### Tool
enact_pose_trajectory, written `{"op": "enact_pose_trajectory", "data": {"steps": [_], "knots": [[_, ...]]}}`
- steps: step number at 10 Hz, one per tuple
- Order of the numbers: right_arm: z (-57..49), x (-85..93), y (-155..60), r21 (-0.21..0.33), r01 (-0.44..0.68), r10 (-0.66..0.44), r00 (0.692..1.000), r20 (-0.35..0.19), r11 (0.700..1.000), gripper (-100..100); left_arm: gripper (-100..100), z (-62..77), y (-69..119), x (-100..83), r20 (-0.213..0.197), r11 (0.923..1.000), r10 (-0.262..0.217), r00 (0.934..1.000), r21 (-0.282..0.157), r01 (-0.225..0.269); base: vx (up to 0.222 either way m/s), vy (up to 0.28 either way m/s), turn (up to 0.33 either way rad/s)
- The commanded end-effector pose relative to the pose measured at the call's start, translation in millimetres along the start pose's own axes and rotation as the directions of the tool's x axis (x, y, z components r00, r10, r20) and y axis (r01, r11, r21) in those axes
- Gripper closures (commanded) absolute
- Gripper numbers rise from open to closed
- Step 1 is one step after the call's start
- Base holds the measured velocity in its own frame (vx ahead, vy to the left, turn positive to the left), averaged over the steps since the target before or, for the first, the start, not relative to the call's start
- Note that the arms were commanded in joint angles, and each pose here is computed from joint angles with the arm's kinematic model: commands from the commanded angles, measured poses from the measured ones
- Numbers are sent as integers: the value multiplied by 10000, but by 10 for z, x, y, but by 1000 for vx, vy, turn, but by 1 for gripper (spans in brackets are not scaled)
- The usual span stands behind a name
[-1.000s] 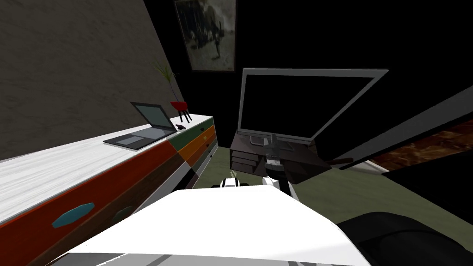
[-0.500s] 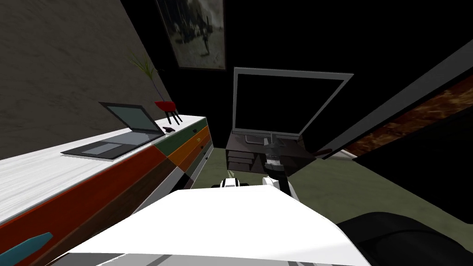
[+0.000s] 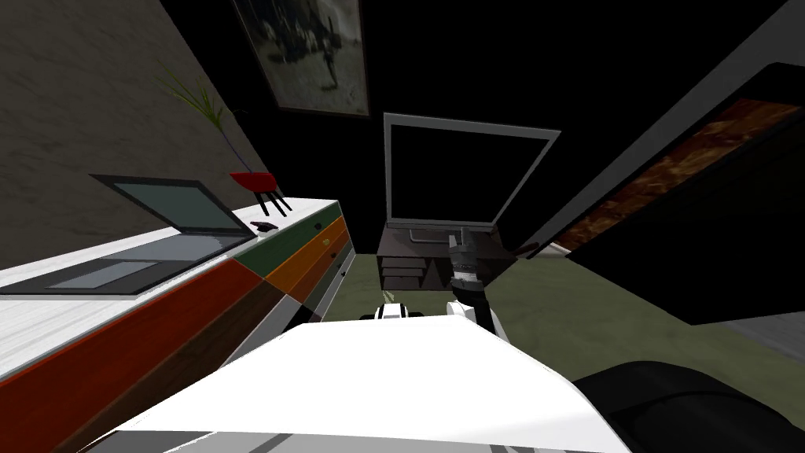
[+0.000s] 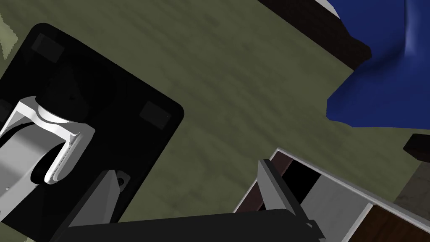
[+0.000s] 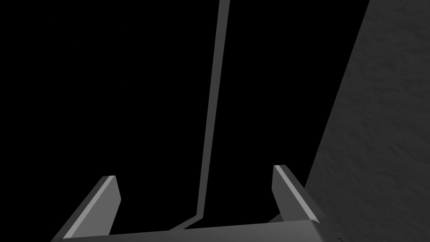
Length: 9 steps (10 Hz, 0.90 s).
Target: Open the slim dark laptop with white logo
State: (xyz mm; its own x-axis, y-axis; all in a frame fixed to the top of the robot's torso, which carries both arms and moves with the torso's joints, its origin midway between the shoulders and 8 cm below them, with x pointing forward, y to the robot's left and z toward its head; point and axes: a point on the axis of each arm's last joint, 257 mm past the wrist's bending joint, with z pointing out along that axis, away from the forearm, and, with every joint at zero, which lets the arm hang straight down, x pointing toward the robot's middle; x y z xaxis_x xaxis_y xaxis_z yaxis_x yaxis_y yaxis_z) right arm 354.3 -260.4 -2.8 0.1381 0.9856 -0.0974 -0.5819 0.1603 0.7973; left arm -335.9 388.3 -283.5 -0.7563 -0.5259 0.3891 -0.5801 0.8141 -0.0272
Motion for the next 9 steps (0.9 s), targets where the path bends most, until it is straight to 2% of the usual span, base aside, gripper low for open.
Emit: {"op": "enact_pose_trajectory", "data": {"steps": [1, 3, 4, 5, 6, 7, 8, 9], "knots": [[-1, -1, 0, 2, 2, -2, 10000, 1, 10000, 0, -100, -241, 275, 125, -659, 9960, 416, 9970, -757, -466, 0, 0, 0], [-1, -1, -1, 2, 2, -2, 10000, 1, 10000, 0, -100, -241, 275, 125, -668, 9955, 528, 9964, -750, -578, 1, 0, 19], [-1, -1, 0, 2, 2, -2, 10000, 1, 10000, 0, -100, -501, 622, 400, -1464, 9846, 508, 9879, -1583, -741, 2, -8, -311], [0, 0, 0, 0, 0, 0, 10000, 0, 10000, 0, -100, -611, 718, 360, -1730, 9765, 936, 9805, -1760, -1243, 0, 0, -298], [0, -1, 0, 1, 1, -1, 10000, 0, 10000, 0, -100, -917, 1033, 593, -2514, 9572, 824, 9644, -2494, -1468, 5, 0, -321], [0, 0, 0, 1, 1, -1, 10000, 0, 10000, 0, -100, -991, 1087, 569, -2664, 9516, 901, 9596, -2611, -1618, 4, 4, -250], [-1, -1, 0, 2, 2, -2, 10000, 1, 10000, 0, -100, -1061, 1146, 489, -2860, 9404, 1351, 9487, -2645, -2136, 2, 4, -42], [-1, -1, -1, 3, 3, -3, 10000, 1, 10000, 0, -100, -1393, 1411, 712, -3632, 9158, 1157, 9245, -3215, -2409, 6, -4, -357]]}}
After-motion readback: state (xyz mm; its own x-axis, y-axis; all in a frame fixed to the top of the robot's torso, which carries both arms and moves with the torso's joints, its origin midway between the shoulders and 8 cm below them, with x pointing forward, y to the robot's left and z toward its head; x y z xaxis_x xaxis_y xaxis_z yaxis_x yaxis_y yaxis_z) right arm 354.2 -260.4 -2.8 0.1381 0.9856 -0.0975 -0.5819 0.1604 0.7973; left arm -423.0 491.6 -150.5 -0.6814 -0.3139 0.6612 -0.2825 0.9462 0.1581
